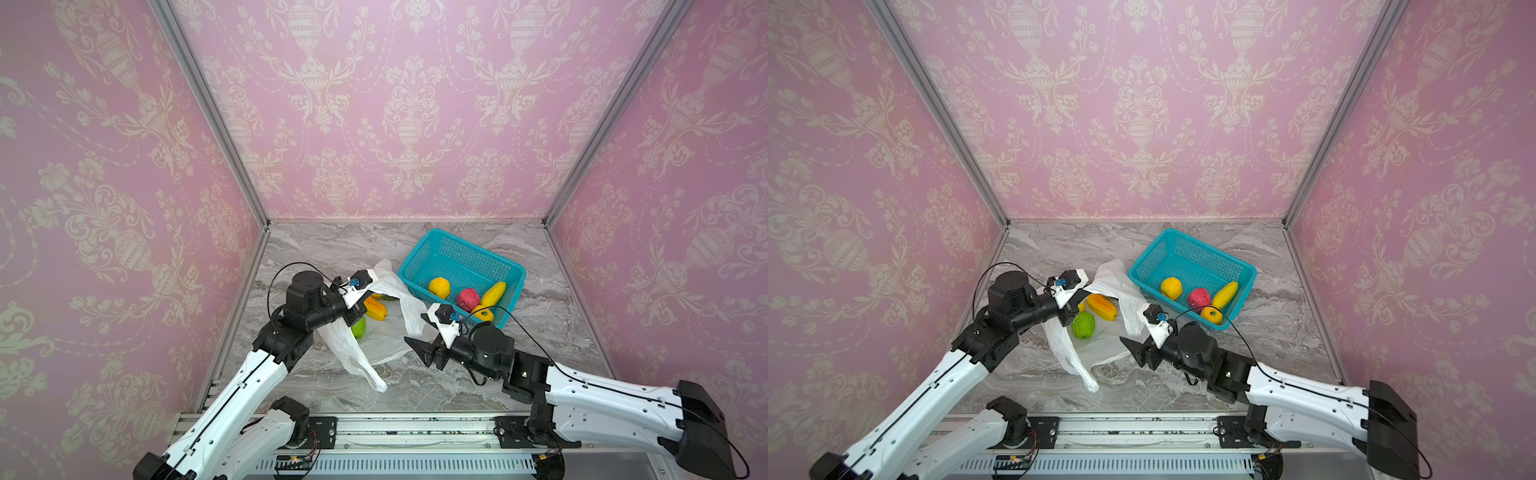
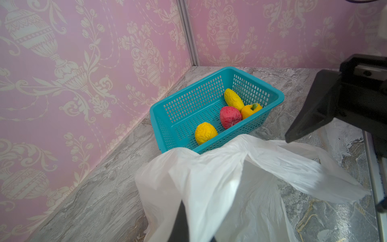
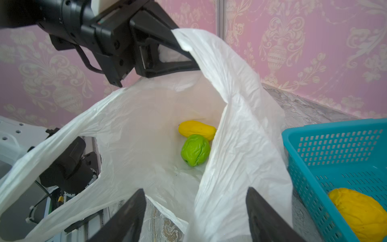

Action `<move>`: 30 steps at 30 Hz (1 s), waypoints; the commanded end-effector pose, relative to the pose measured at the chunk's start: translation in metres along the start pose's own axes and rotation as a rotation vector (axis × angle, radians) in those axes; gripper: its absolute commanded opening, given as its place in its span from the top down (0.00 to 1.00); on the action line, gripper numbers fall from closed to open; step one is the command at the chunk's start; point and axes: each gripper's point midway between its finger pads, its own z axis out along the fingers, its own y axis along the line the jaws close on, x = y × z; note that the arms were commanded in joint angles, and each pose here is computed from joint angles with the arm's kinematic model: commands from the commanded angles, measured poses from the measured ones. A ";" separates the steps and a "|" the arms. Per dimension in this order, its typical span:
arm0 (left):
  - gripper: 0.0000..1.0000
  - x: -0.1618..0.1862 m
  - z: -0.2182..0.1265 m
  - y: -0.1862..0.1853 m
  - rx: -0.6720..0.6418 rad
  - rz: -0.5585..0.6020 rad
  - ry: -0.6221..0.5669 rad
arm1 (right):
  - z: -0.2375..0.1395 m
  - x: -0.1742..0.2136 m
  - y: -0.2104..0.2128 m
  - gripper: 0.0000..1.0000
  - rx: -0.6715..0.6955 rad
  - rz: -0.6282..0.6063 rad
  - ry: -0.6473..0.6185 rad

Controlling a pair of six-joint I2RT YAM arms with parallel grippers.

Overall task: Untie the knot of the plastic bag and take out the fruit
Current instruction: 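Move the right gripper back into the bag toward the green fruit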

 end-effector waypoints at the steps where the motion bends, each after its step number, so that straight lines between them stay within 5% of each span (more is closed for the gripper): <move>1: 1.00 -0.012 -0.004 0.000 -0.003 0.028 -0.020 | 0.016 -0.017 0.016 0.27 -0.021 -0.098 -0.014; 20: 1.00 -0.013 -0.005 -0.001 0.000 0.030 -0.022 | 0.152 0.058 0.003 0.63 0.228 -0.234 0.180; 27: 1.00 -0.012 -0.004 -0.002 0.002 0.030 -0.021 | 0.196 0.074 -0.002 0.51 0.300 -0.224 0.258; 30: 1.00 -0.013 -0.004 -0.002 0.003 0.029 -0.021 | 0.207 0.078 -0.003 0.38 0.320 -0.204 0.263</move>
